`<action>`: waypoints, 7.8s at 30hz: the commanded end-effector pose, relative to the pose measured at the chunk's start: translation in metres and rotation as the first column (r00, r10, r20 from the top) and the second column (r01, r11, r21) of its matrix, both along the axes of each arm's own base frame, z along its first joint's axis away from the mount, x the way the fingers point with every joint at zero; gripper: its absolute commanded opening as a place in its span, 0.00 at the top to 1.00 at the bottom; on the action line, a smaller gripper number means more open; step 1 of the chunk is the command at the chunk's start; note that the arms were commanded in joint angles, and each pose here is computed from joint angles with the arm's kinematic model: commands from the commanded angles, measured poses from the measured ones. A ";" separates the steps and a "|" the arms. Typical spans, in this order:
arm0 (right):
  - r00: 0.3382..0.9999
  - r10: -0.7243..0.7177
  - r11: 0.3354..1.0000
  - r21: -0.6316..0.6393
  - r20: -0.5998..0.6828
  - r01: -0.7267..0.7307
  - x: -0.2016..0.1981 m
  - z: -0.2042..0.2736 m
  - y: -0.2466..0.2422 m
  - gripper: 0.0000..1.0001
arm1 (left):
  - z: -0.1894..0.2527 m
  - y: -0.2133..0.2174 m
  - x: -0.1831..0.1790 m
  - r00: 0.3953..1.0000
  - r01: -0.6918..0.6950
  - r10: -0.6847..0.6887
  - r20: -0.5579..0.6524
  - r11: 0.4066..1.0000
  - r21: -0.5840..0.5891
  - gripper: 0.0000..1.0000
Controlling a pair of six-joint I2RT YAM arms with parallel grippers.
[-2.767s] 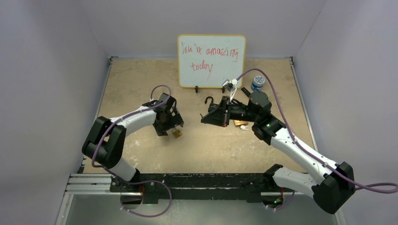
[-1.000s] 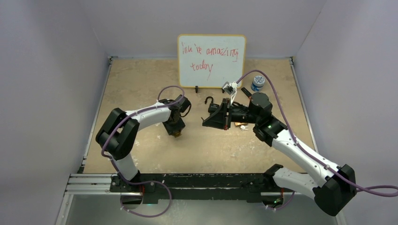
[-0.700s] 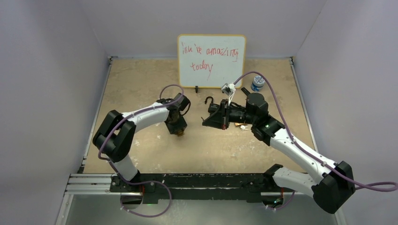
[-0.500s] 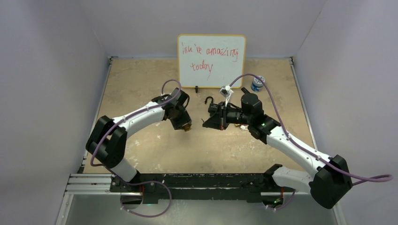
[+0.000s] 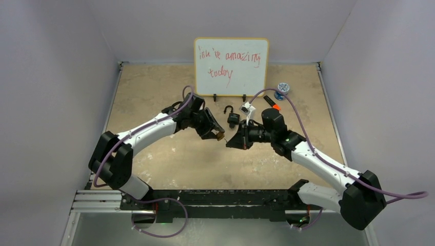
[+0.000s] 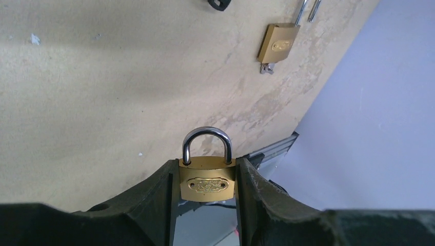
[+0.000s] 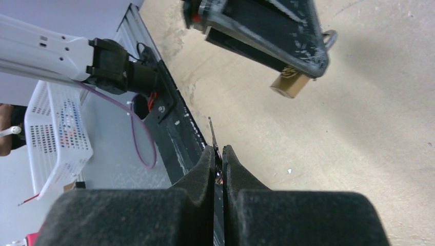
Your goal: Unlock with the key
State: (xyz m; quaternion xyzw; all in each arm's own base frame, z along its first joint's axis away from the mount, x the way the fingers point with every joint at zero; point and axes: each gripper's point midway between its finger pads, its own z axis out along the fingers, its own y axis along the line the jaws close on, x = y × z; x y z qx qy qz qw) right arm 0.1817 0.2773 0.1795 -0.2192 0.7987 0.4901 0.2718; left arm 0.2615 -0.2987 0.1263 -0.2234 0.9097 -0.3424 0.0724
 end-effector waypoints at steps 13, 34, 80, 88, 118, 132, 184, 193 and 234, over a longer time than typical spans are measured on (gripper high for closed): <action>0.997 -0.047 0.996 -0.077 -0.056 0.043 0.017 -0.036 0.003 1.00 | 0.033 -0.005 -0.014 0.997 -0.078 0.074 -0.032 0.977 -0.196 0.87; 0.995 -0.029 0.995 -0.098 -0.095 0.020 0.009 -0.052 0.008 1.00 | 0.022 -0.009 -0.023 0.990 -0.123 0.097 -0.106 0.953 -0.277 0.87; 0.950 -0.191 0.970 -0.198 -0.247 0.144 0.037 -0.049 0.018 1.00 | 0.009 0.006 -0.012 0.973 -0.223 0.205 -0.105 0.952 -0.210 0.88; 0.929 -0.200 0.972 -0.184 -0.311 0.148 0.045 -0.053 0.031 1.00 | 0.009 0.015 0.005 0.958 -0.285 0.281 -0.052 0.947 -0.149 0.88; 0.867 -0.263 0.961 -0.198 -0.423 0.195 0.062 -0.051 0.048 1.00 | 0.010 0.022 0.005 0.971 -0.234 0.237 0.039 0.969 -0.077 0.88; 0.810 -0.306 0.951 -0.193 -0.499 0.241 0.082 -0.060 0.066 1.00 | 0.006 0.031 0.010 0.958 -0.275 0.277 0.068 0.961 -0.037 0.88; 0.934 -0.116 0.972 0.153 -0.337 0.176 0.077 -0.013 0.077 1.00 | 0.043 0.038 0.014 0.931 -0.281 0.304 0.202 0.951 -0.131 0.82; 0.833 -0.069 0.858 0.393 -0.549 0.330 0.095 0.033 0.060 1.00 | 0.092 0.033 0.018 0.884 -0.219 0.317 0.344 0.930 -0.295 0.83; 0.967 -0.220 0.973 0.102 0.126 0.208 0.095 0.064 0.047 0.34 | 0.134 0.040 0.030 0.862 -0.303 0.392 0.321 0.907 -0.292 0.84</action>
